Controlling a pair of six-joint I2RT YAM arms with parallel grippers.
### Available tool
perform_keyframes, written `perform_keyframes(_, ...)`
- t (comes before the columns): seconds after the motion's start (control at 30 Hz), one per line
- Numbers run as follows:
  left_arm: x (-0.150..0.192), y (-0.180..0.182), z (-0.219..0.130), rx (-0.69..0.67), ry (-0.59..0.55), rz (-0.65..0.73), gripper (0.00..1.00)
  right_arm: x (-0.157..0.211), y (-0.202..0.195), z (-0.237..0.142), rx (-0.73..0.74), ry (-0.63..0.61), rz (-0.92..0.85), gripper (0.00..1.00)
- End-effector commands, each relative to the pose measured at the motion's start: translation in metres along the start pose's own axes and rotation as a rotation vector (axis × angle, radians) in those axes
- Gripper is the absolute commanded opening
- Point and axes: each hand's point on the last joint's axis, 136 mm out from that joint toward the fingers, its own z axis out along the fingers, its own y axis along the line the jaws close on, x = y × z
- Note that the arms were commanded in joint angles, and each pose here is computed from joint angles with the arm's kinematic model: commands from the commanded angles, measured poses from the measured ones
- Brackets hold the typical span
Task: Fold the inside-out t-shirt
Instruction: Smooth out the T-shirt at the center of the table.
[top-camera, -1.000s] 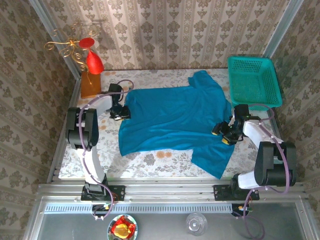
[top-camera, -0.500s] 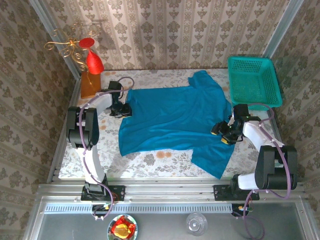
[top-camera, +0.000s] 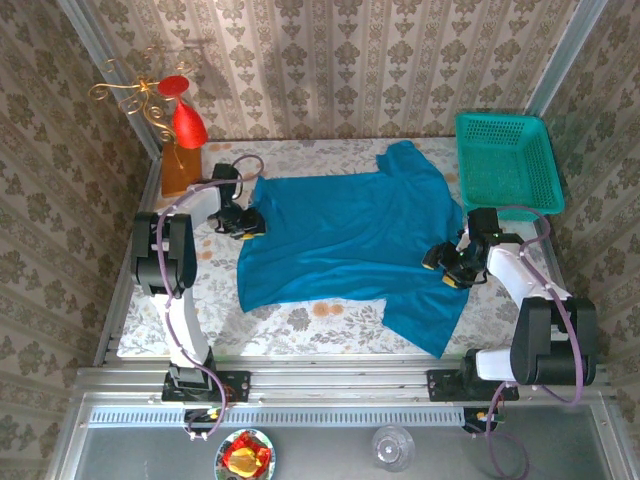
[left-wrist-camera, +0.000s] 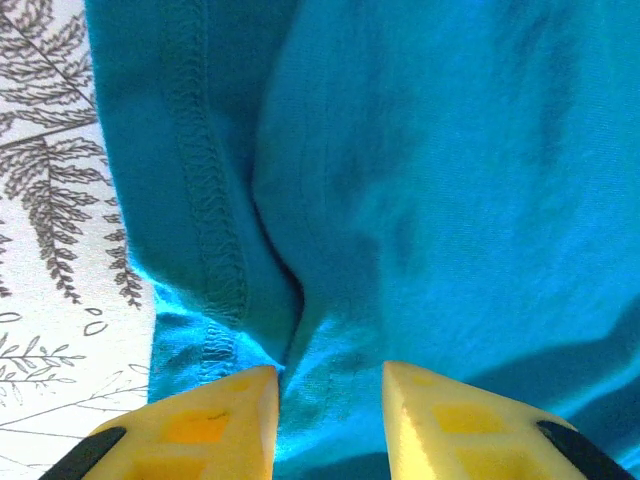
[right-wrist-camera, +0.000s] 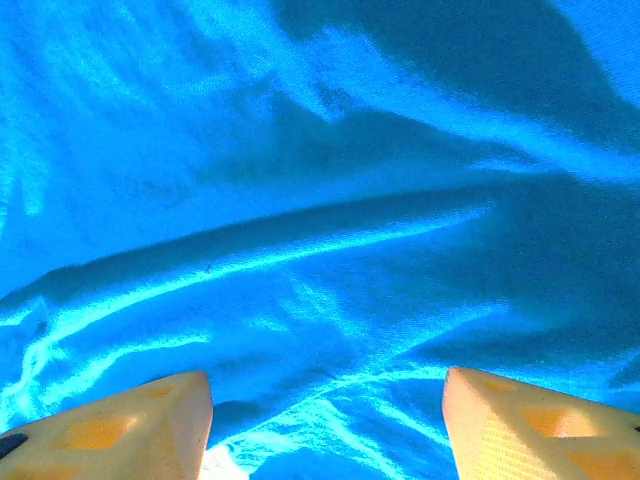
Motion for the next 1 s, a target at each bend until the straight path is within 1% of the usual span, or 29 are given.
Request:
perform_keyframes(0.0, 0.006, -0.008, -0.002, 0.057, 0.027, -0.020, 0.32, -0.001, 0.003, -0.009, 0.012, -0.012, -0.006, 0.64)
perform_keyframes(0.1, 0.006, -0.011, -0.006, 0.071, 0.020, -0.018, 0.31, -0.001, 0.004, -0.010, 0.011, -0.013, -0.005, 0.64)
perform_keyframes(0.27, 0.006, -0.016, -0.009, 0.102, 0.017, -0.009, 0.24, -0.001, 0.004, -0.010, 0.010, -0.015, -0.005, 0.64)
perform_keyframes(0.37, 0.009, -0.008, -0.005, 0.047, 0.024, 0.003, 0.23, -0.001, 0.004, -0.009, 0.008, -0.015, -0.004, 0.64)
perform_keyframes(0.4, 0.009, -0.007, -0.004, 0.039, 0.024, 0.007, 0.23, 0.000, 0.003, -0.009, 0.008, -0.012, -0.002, 0.64)
perform_keyframes(0.47, 0.009, -0.002, -0.002, 0.008, 0.027, 0.017, 0.27, 0.000, 0.003, -0.009, 0.009, -0.010, -0.001, 0.64)
perform_keyframes(0.53, 0.010, 0.003, 0.000, -0.026, 0.035, 0.026, 0.28, 0.000, 0.004, -0.010, 0.007, -0.010, -0.003, 0.64)
perform_keyframes(0.57, 0.010, 0.004, 0.001, -0.028, 0.039, 0.030, 0.27, 0.000, 0.004, -0.010, 0.006, -0.012, -0.003, 0.64)
perform_keyframes(0.67, 0.010, 0.003, 0.002, -0.032, 0.054, 0.042, 0.18, 0.000, 0.004, -0.011, 0.006, -0.018, -0.004, 0.64)
perform_keyframes(0.7, 0.009, 0.003, -0.001, -0.039, 0.045, 0.048, 0.13, 0.000, 0.004, -0.011, 0.006, -0.019, -0.003, 0.64)
perform_keyframes(0.83, -0.003, 0.001, -0.022, -0.070, -0.031, 0.056, 0.00, 0.002, -0.001, -0.002, 0.015, -0.003, 0.009, 0.64)
perform_keyframes(0.97, -0.013, 0.003, -0.041, -0.114, -0.077, 0.057, 0.00, 0.003, -0.014, 0.012, 0.055, 0.016, 0.040, 0.64)
